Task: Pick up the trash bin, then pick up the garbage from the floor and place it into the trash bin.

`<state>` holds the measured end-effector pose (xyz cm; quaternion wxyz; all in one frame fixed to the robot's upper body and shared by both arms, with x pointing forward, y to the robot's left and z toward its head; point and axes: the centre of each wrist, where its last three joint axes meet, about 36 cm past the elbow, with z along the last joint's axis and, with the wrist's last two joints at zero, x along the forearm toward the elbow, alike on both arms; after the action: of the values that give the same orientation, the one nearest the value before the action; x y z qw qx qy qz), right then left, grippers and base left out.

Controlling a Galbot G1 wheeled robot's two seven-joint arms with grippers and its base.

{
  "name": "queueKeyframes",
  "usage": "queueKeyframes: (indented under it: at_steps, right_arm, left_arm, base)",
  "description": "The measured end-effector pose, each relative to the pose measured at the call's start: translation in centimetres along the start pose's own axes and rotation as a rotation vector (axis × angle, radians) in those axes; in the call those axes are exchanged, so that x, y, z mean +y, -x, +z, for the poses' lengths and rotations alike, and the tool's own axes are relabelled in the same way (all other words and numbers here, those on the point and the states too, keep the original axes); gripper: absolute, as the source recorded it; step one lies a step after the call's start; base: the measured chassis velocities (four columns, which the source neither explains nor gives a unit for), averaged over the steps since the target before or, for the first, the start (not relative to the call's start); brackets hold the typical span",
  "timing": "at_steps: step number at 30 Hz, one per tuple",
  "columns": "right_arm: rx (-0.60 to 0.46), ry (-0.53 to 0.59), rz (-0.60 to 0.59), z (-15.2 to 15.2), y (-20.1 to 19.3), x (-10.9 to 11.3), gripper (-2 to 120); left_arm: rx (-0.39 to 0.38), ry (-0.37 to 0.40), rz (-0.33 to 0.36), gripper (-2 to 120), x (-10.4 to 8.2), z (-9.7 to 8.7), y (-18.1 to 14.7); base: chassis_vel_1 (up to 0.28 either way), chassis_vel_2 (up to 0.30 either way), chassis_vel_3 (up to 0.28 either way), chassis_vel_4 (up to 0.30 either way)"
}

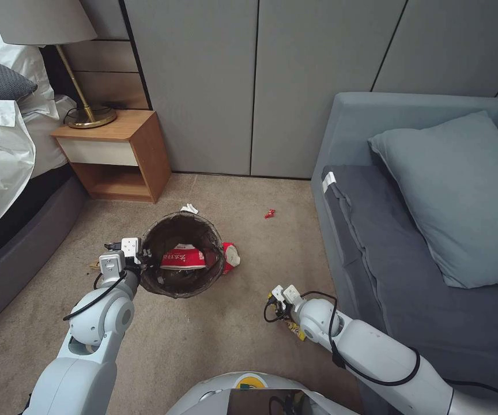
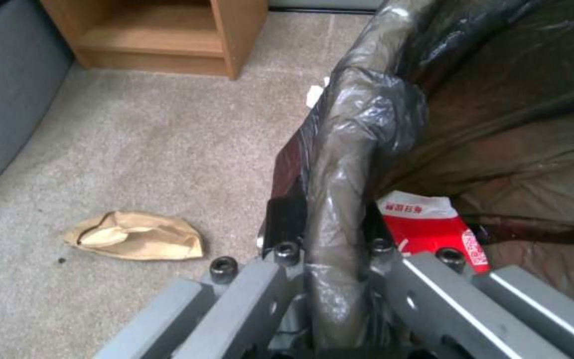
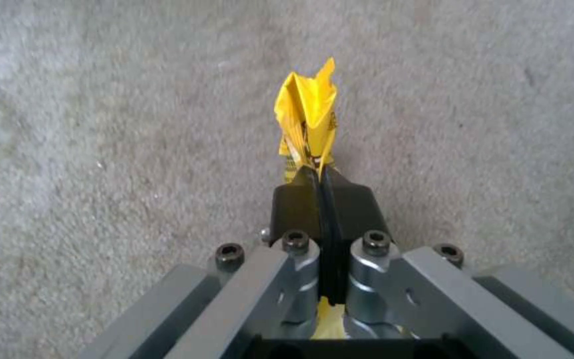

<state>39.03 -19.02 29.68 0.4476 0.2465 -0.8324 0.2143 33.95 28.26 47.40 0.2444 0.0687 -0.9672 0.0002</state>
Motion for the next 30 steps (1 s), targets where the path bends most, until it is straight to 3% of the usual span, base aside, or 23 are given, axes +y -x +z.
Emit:
queueKeyframes:
  at_steps: [11, 14, 18, 21, 30]
  right_arm:
    - [-0.170, 0.110, 0.019, -3.9, -6.0, -3.3, 0]
    - [-0.241, 0.173, 0.021, -6.0, -10.1, -5.1, 0]
    - [-0.297, 0.199, 0.016, -7.2, -12.7, -6.1, 0]
    - [-0.427, 0.214, 0.014, -9.5, -18.2, -7.5, 0]
    - [-0.661, 0.217, -0.060, -14.4, -27.0, -8.6, 0]
  left_arm:
    - [-0.024, 0.006, -0.003, 0, -0.1, -0.7, -0.6]
    - [-0.033, 0.012, -0.005, 0, -0.1, -0.9, -1.0]
    - [-0.038, 0.015, -0.005, 0, -0.1, -1.0, -1.2]
    - [-0.042, 0.023, -0.001, 0, -0.2, -1.1, -1.3]
    - [-0.039, 0.033, 0.011, 0, -0.5, -1.0, -1.2]
  base:
    - [0.000, 0.000, 0.000, 0.000]
    - [0.000, 0.000, 0.000, 0.000]
    - [0.000, 0.000, 0.000, 0.000]
    - [0.000, 0.000, 0.000, 0.000]
    - [0.000, 0.000, 0.000, 0.000]
